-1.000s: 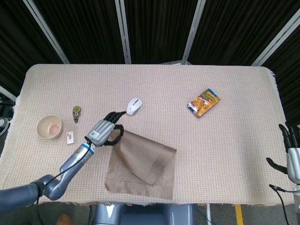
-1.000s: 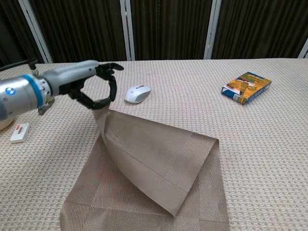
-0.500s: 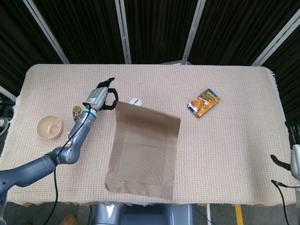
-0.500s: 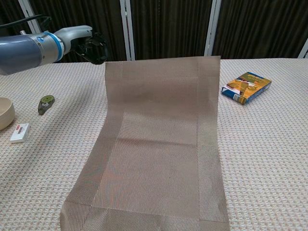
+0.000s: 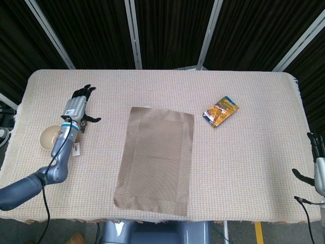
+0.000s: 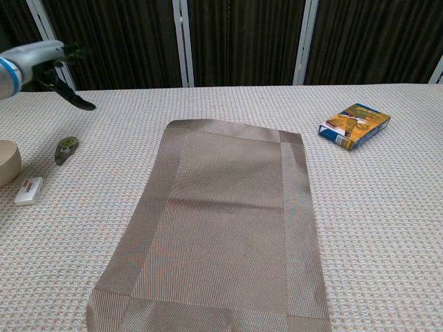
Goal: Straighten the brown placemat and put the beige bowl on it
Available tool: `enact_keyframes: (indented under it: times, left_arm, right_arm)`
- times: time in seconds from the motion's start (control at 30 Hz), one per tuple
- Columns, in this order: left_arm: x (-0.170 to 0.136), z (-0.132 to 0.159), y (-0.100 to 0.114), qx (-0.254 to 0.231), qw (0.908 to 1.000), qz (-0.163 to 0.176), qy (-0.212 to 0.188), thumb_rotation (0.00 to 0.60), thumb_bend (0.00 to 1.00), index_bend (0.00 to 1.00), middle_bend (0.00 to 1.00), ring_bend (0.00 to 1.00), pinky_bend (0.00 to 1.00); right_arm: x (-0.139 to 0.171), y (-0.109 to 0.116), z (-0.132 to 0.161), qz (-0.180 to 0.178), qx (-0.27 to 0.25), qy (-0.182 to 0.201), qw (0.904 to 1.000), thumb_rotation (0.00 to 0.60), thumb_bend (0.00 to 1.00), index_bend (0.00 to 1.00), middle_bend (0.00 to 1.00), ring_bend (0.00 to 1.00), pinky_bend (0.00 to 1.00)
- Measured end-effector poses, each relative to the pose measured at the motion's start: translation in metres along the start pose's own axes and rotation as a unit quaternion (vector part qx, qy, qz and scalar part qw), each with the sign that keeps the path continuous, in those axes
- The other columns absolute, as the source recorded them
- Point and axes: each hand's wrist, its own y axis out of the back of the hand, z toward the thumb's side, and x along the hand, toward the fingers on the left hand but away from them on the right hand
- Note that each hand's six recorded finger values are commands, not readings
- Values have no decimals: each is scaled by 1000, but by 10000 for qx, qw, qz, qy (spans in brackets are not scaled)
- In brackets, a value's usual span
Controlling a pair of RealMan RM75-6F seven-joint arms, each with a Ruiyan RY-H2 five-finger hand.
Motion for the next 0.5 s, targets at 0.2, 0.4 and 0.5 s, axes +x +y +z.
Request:
enact_keyframes:
  times: [0.2,0.4,0.5]
  left_arm:
    - [-53,-24,40,403,9969,648,-188,600,0,0,0,0,0]
    - [-123,-48,65,873,9908,1030,34,600,0,0,0,0,0]
    - [-160,-61,72,1026,9884,1081,299,600,0,0,0,0,0]
  right_arm:
    - [6,-4,11,114,6,249,9996,600,0,0,0,0,0]
    - [18,-16,36,526,91,1021,9933,600,0,3,0,0,0]
    - [27,-25,56,853,117,1626,9829,600,0,18,0,0,0]
